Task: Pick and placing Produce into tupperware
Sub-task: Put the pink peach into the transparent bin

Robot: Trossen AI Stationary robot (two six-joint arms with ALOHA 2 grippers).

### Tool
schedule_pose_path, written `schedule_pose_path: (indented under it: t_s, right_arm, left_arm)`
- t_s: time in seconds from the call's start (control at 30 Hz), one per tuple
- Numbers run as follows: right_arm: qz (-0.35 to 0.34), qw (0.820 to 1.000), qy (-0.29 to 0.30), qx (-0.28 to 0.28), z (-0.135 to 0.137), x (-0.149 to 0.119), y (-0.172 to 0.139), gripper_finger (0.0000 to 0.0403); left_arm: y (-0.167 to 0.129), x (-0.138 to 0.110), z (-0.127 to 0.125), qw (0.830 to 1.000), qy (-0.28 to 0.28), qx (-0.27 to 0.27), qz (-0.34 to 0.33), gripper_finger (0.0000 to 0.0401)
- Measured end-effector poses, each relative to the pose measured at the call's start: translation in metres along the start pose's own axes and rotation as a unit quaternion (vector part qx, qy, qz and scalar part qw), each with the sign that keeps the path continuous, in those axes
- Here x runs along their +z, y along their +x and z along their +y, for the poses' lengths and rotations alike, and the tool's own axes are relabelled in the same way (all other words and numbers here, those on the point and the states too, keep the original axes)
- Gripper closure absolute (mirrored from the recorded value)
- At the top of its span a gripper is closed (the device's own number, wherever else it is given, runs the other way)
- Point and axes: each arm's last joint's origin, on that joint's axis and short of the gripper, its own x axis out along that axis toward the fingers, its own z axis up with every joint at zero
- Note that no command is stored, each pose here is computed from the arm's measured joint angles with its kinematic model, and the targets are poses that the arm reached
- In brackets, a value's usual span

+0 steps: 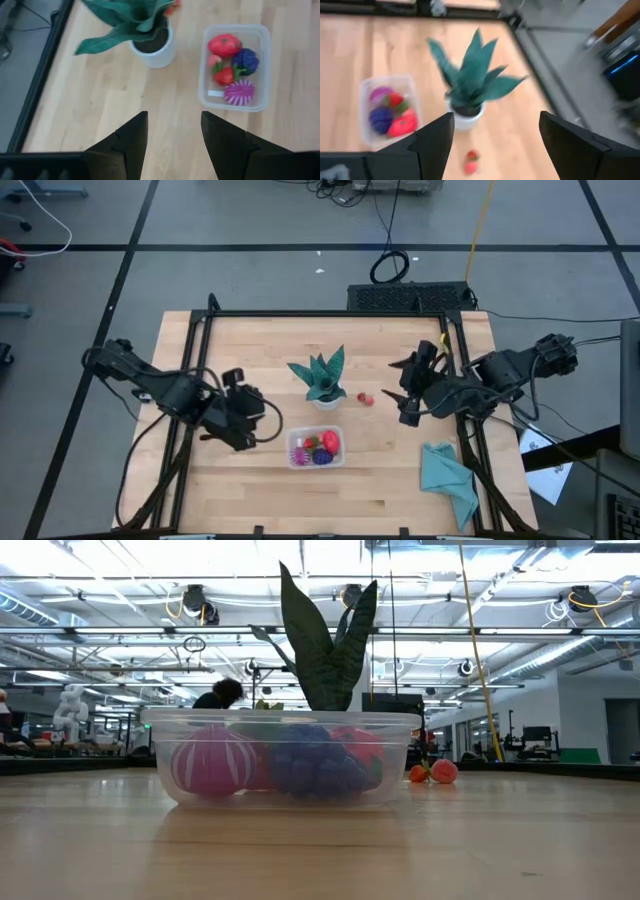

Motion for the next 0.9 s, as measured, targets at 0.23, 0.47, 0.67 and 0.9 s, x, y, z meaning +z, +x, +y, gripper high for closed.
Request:
schedule_pose_path:
  t_s: [0.23,0.47,0.67,0.9]
  right_arm:
    - [0.088,0.995,0.005,0.041,0.000,-0.022,0.031,0.0122]
    - [0.191,0.981,0.029,0.037,-0.014,-0.050,0.067,0.0122]
    - [0.240,0.967,0.069,0.057,-0.025,-0.072,0.097,0.0122]
    - [0.240,0.954,0.115,0.137,-0.023,-0.101,0.133,0.0122]
  left_arm:
    - [-0.005,-0.005,0.010,1.000,0.002,0.017,0.014,0.0215]
    - [-0.005,-0.008,0.012,0.999,0.009,0.025,0.027,0.0215]
    - [-0.005,-0.009,0.013,0.999,0.014,0.030,0.035,0.0215]
    - [-0.005,-0.010,0.013,0.999,0.016,0.034,0.038,0.0215]
